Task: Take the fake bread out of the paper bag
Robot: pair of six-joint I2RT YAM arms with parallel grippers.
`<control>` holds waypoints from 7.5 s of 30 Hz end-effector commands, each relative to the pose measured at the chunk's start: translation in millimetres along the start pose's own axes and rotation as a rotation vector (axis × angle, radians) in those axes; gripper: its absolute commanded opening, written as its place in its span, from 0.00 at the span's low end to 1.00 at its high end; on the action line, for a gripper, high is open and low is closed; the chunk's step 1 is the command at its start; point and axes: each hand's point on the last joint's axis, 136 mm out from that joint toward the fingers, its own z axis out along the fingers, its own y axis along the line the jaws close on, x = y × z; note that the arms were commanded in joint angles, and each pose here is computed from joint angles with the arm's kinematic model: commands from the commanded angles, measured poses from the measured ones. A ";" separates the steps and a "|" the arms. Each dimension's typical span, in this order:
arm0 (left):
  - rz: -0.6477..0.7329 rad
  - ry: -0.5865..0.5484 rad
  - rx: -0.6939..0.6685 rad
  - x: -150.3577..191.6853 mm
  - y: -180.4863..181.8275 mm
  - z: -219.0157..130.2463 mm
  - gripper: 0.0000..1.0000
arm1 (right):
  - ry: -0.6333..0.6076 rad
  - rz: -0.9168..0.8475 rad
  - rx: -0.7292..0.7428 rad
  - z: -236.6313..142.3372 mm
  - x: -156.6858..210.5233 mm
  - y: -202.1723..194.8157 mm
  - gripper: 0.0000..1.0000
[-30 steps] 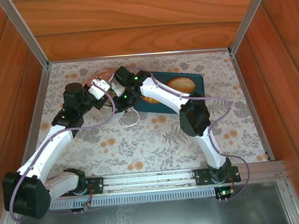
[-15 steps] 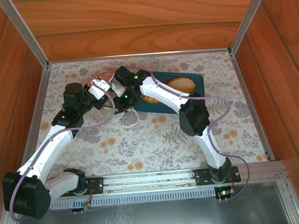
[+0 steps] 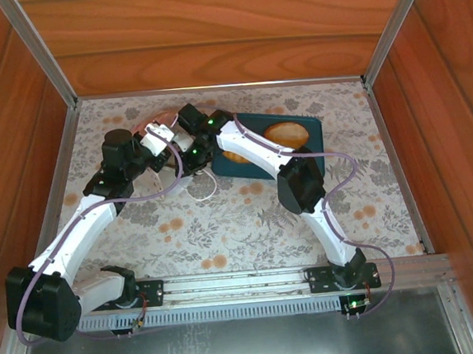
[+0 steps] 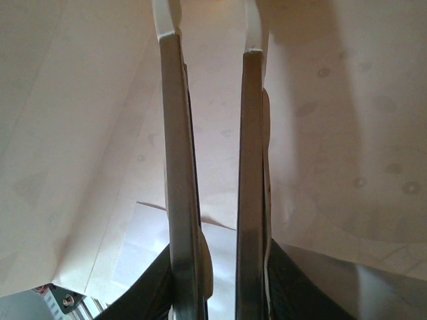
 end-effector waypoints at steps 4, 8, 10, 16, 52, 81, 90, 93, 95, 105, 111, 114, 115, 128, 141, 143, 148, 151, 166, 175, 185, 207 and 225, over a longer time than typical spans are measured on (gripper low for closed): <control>0.034 -0.107 0.021 -31.6 -4.0 -8.7 0.00 | -0.021 -0.035 -0.035 -10.1 7.8 16.4 0.06; 0.045 -0.092 -0.006 -25.6 -1.4 -11.9 0.00 | -0.057 -0.033 -0.048 -25.7 10.9 18.4 0.00; 0.045 -0.087 -0.013 -23.4 -0.5 -12.9 0.00 | -0.081 -0.032 -0.056 -35.9 11.7 20.2 0.00; 0.043 -0.076 -0.011 -19.3 -1.1 -10.6 0.00 | -0.126 -0.022 -0.065 -58.7 17.5 21.5 0.00; 0.057 -0.108 0.047 -33.9 -8.5 -1.5 0.00 | -0.158 0.267 0.148 -75.1 8.5 -48.4 0.40; -0.042 -0.041 -0.038 -35.6 11.7 23.6 0.00 | -0.231 0.289 0.077 -53.0 -16.9 -54.2 0.39; -0.061 -0.033 -0.067 -39.8 16.9 28.1 0.00 | -0.269 0.292 0.082 -60.3 -15.8 -53.3 0.39; -0.070 -0.037 -0.080 -42.3 20.1 26.0 0.00 | -0.269 0.294 0.068 -56.9 -15.1 -52.8 0.38; -0.067 -0.045 -0.073 -44.1 18.6 24.0 0.00 | -0.277 0.294 0.046 -56.4 -15.7 -49.8 0.38; -0.019 -0.088 -0.012 -46.9 3.0 12.9 0.00 | -0.296 0.345 0.032 -48.8 -23.9 -66.5 0.37; -0.008 -0.096 0.012 -48.0 -1.1 14.6 0.00 | -0.280 0.358 0.069 -44.2 -24.4 -75.3 0.38; -0.009 -0.096 0.022 -47.3 -3.0 15.7 0.00 | -0.271 0.340 0.057 -40.5 -27.2 -74.5 0.38; -0.009 -0.098 0.027 -47.5 -3.5 15.9 0.00 | -0.271 0.334 0.051 -39.2 -28.6 -74.1 0.38; -0.005 -0.103 0.066 -45.3 -11.4 17.8 0.00 | -0.327 0.300 -0.013 -36.8 -40.7 -66.9 0.33; -0.001 -0.110 0.077 -45.1 -14.5 15.2 0.00 | -0.304 0.330 0.058 -36.3 -30.1 -81.2 0.33; -0.004 -0.112 0.084 -45.4 -15.7 15.8 0.00 | -0.288 0.331 0.049 -32.4 -29.3 -81.1 0.33; -0.008 -0.109 0.082 -45.5 -14.8 17.7 0.00 | -0.268 0.327 0.048 -28.7 -27.5 -81.0 0.22; -0.011 -0.096 0.069 -43.1 -12.2 20.0 0.00 | -0.262 0.308 0.053 -33.0 -26.6 -77.1 0.14; -0.028 0.010 -0.073 -22.4 12.5 33.0 0.00 | -0.299 0.219 0.134 -73.8 -17.7 -56.1 0.00; -0.031 0.023 -0.090 -20.7 16.7 36.2 0.00 | -0.255 0.202 0.115 -90.4 7.1 -41.1 0.00; -0.025 0.002 -0.057 -23.5 9.6 33.1 0.00 | -0.214 0.226 0.132 -80.7 12.1 -48.5 0.23; -0.018 -0.020 -0.034 -27.3 5.2 28.7 0.00 | -0.273 0.210 0.073 -63.0 -29.7 -49.4 0.39; -0.031 -0.010 -0.064 -28.3 12.0 30.8 0.00 | -0.220 0.210 0.063 -54.7 -16.1 -48.2 0.38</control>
